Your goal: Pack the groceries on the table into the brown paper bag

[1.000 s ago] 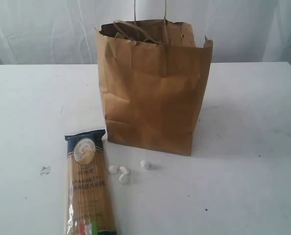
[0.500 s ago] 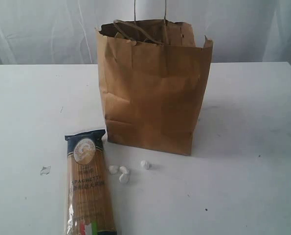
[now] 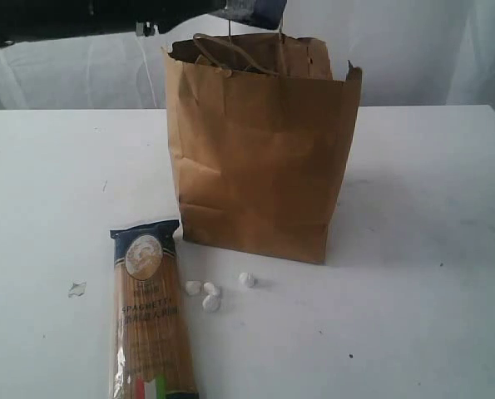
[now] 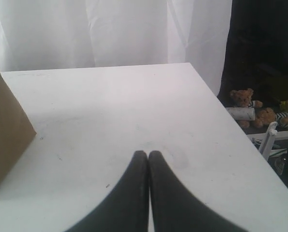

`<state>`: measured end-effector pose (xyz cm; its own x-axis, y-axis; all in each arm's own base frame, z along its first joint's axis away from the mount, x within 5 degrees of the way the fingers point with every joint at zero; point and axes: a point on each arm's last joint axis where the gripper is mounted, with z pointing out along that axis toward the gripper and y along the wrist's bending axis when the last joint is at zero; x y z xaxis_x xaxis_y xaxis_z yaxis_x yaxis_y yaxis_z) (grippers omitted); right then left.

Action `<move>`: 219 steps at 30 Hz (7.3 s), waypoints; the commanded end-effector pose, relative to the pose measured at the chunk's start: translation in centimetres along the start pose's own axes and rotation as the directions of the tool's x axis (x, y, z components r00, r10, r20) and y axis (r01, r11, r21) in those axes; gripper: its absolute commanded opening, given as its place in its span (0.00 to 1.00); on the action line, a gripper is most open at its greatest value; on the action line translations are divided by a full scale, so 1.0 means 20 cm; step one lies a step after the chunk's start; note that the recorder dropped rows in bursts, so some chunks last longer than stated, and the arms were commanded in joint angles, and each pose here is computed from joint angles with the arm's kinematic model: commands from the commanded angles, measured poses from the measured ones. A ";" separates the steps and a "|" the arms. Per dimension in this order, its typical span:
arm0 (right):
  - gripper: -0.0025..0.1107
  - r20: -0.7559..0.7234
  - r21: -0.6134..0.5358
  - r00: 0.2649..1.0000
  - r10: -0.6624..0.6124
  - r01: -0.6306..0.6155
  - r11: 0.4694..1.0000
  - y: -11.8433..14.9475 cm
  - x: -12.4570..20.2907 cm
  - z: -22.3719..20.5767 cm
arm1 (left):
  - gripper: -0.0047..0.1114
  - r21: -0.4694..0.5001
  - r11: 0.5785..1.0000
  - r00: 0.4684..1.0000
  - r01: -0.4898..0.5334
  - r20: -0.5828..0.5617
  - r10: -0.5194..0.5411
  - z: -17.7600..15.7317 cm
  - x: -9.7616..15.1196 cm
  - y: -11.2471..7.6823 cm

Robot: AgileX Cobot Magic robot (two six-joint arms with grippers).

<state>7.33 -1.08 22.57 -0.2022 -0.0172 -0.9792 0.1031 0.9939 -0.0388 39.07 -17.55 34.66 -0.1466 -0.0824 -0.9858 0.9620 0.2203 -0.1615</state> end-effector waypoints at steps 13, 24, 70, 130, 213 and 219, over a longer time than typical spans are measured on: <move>0.02 -0.003 0.000 1.000 0.011 -0.011 1.000 0.00 0.01 0.00 | 0.64 0.022 1.000 0.999 0.018 -0.051 -0.016 0.01 0.05 0.02; 0.02 -0.003 0.000 1.000 0.011 -0.011 1.000 0.00 0.01 0.00 | 0.68 0.036 0.994 0.976 0.098 -0.200 -0.089 0.00 0.12 0.00; 0.02 0.044 -0.039 0.999 0.012 -0.011 0.999 0.02 -0.02 0.00 | 0.04 -0.974 0.098 0.966 0.204 0.184 -0.180 -1.18 0.31 -0.71; 0.02 0.620 -0.351 0.782 -0.068 0.354 0.867 0.23 -0.66 -0.06 | 0.04 -0.949 0.314 0.977 -0.026 -0.090 -0.192 -1.24 1.05 -1.31; 0.78 -0.464 -0.802 0.760 -0.455 -0.144 0.579 1.78 -0.13 0.69 | 0.04 -0.943 0.302 0.970 0.138 0.068 -0.232 -1.23 1.06 -1.31; 0.78 -0.445 -0.843 0.703 -0.554 -0.120 0.524 1.88 -0.12 0.73 | 0.04 -0.944 0.302 0.971 0.136 0.066 -0.232 -1.23 1.06 -1.31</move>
<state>25.56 33.98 20.39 -0.6574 -0.4645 -0.5933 -0.7098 0.6460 0.2808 5.17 -1.19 16.87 -0.3557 -0.1847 -0.9162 0.0532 0.9747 -0.2171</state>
